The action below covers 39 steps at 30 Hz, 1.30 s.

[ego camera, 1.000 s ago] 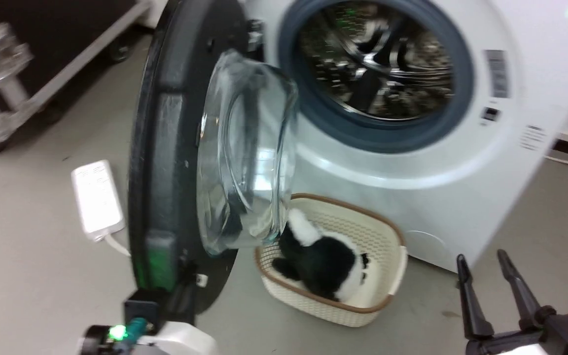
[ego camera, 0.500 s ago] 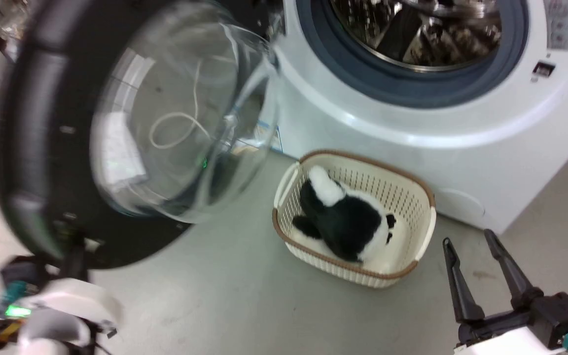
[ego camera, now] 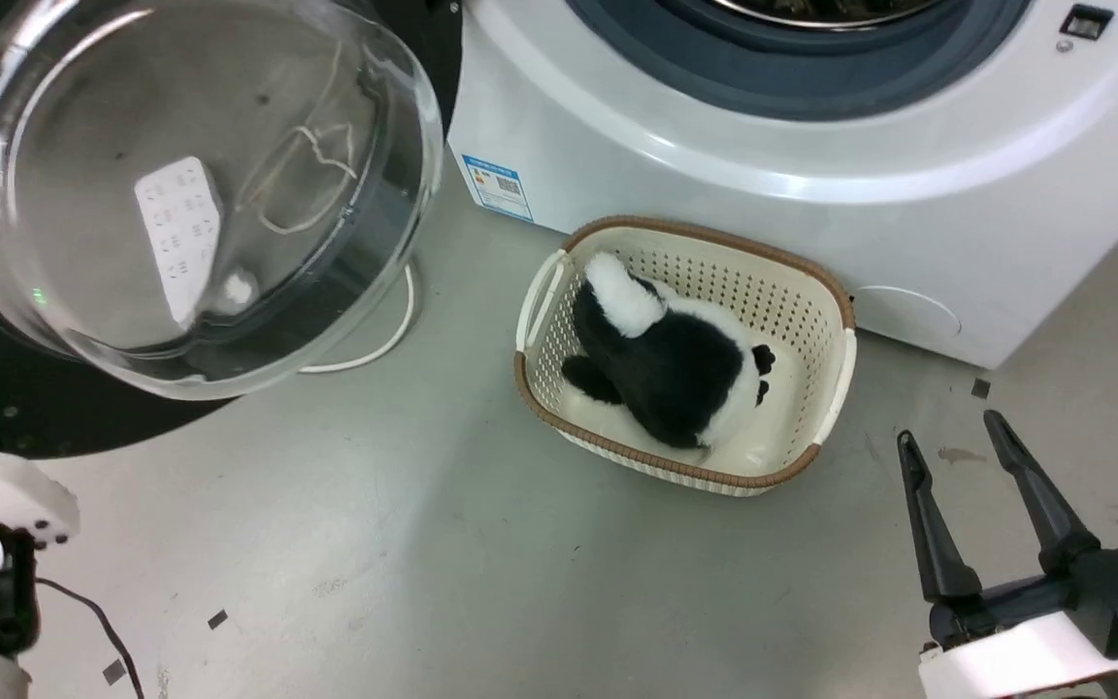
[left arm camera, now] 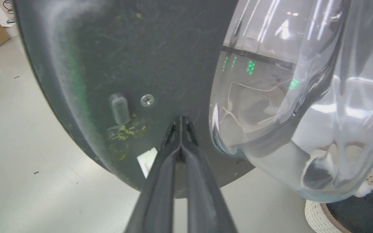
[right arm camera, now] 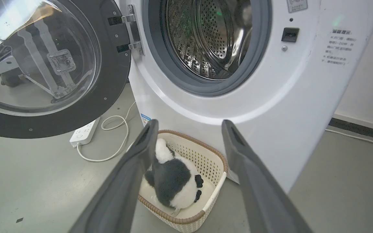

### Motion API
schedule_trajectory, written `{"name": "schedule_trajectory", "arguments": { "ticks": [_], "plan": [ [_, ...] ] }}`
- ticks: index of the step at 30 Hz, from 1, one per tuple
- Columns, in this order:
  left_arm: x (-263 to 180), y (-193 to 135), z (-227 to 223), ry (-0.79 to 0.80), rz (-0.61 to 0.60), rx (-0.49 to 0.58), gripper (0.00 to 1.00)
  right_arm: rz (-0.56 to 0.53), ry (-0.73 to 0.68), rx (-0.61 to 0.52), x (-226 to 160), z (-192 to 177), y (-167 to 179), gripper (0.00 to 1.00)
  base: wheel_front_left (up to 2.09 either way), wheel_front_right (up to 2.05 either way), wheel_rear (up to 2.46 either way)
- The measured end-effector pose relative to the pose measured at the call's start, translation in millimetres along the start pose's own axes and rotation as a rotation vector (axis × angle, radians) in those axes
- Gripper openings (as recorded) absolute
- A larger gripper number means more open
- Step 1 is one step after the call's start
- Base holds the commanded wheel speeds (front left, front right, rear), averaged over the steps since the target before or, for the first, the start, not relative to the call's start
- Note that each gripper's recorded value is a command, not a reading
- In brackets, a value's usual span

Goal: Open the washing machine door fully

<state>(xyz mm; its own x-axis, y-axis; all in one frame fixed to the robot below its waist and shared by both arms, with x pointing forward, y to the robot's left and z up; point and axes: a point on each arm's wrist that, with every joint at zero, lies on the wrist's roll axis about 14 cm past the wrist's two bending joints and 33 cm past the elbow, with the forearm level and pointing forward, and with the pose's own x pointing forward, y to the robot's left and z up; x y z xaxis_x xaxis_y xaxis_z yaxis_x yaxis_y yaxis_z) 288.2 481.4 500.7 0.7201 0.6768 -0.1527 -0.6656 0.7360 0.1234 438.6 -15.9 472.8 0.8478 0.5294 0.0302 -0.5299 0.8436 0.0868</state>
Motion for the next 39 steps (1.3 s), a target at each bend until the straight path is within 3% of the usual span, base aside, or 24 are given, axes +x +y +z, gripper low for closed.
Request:
{"name": "schedule_trajectory", "arguments": {
  "ticks": [7,12,20,25,26,27,29,30,31,39],
  "plan": [
    [5.9,-4.5,-0.2,-0.033,-0.026,0.022,0.0,-0.014,-0.022,-0.018,-2.7,9.6,-3.5,1.0,0.0,0.0,0.0],
    [-3.7,-17.8,22.8,-0.142,-0.07,0.001,0.0,-0.043,-0.068,-0.031,-11.8,26.8,-7.5,1.0,0.0,0.0,0.0],
    [-58.0,-82.7,55.5,-0.323,-0.24,-0.136,0.0,-0.126,-0.137,-0.068,-39.8,56.7,-19.0,1.0,0.0,0.0,0.0],
    [-94.5,-121.8,56.7,-0.357,-0.37,-0.176,0.0,-0.2,-0.18,-0.097,-66.4,75.5,-33.2,1.0,0.0,0.0,0.0],
    [-101.0,-130.6,56.1,-0.357,-0.396,-0.183,0.44,-0.218,-0.187,-0.104,-72.7,78.7,-36.6,1.0,0.0,0.0,0.0],
    [-107.3,-139.6,56.0,-0.356,-0.421,-0.194,1.0,-0.237,-0.191,-0.109,-79.7,80.9,-40.4,1.0,0.0,0.0,0.0],
    [-119.8,-159.6,53.7,-0.343,-0.479,-0.211,1.0,-0.275,-0.193,-0.117,-94.8,82.8,-47.2,1.0,0.0,0.0,0.0],
    [-139.8,-191.4,44.7,-0.319,-0.583,-0.201,1.0,-0.331,-0.197,-0.118,-115.1,84.9,-57.8,1.0,0.0,0.0,0.0],
    [-145.3,-200.2,41.7,-0.311,-0.612,-0.197,1.0,-0.346,-0.2,-0.12,-120.5,85.8,-60.2,1.0,0.0,0.0,0.0],
    [-176.5,-242.6,31.3,-0.281,-0.73,-0.201,1.0,-0.445,-0.199,-0.12,-158.7,85.2,-74.8,1.0,0.0,0.0,0.0]
  ]
}}
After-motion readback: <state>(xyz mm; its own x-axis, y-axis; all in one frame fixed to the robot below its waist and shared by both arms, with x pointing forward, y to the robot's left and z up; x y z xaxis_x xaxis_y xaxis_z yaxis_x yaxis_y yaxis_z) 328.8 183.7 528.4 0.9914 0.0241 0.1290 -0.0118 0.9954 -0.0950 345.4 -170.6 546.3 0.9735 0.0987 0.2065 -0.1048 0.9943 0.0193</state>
